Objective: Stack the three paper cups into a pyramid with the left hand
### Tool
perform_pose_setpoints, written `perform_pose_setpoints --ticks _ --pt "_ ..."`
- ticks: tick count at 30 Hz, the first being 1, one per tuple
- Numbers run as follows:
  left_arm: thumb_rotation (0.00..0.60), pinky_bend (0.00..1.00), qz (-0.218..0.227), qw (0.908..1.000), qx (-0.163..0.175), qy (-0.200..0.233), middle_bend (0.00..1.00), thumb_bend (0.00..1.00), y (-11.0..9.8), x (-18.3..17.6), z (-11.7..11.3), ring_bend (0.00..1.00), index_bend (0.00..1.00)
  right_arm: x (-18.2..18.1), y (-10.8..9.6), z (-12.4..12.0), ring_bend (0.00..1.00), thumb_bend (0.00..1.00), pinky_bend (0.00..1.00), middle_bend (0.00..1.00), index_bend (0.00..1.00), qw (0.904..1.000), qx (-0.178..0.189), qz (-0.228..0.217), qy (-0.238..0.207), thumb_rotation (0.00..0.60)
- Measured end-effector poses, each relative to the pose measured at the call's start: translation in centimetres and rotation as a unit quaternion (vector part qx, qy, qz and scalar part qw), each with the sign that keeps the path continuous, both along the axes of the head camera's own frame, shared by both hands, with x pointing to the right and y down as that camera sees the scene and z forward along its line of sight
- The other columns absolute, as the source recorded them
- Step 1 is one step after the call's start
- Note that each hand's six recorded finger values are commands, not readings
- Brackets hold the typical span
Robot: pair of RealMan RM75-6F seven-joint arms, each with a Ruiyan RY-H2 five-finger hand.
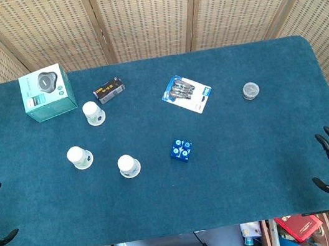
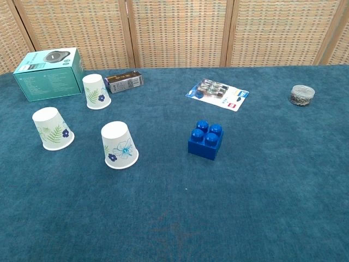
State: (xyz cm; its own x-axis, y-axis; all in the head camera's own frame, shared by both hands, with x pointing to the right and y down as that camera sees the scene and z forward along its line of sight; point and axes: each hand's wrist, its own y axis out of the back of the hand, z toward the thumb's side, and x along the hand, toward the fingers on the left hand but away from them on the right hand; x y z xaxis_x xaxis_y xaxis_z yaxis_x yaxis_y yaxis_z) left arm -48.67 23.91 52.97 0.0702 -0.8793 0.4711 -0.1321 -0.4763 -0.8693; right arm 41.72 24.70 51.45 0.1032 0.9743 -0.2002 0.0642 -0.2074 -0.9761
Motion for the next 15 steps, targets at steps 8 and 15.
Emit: perform_pose_setpoints --ticks 8,15 --pt "0.600 0.00 -0.001 1.0000 -0.003 -0.001 0.00 0.15 -0.07 -0.03 0.20 0.00 0.00 0.04 0.01 -0.02 0.00 0.00 0.00 0.00 0.00 1.0000 0.000 0.001 0.001 0.600" --pt "0.600 0.00 -0.001 0.9999 -0.001 0.012 0.00 0.16 -0.90 0.27 0.41 0.00 0.00 0.05 -0.14 0.04 0.00 0.00 0.00 0.00 0.00 1.0000 -0.002 0.002 -0.001 0.600"
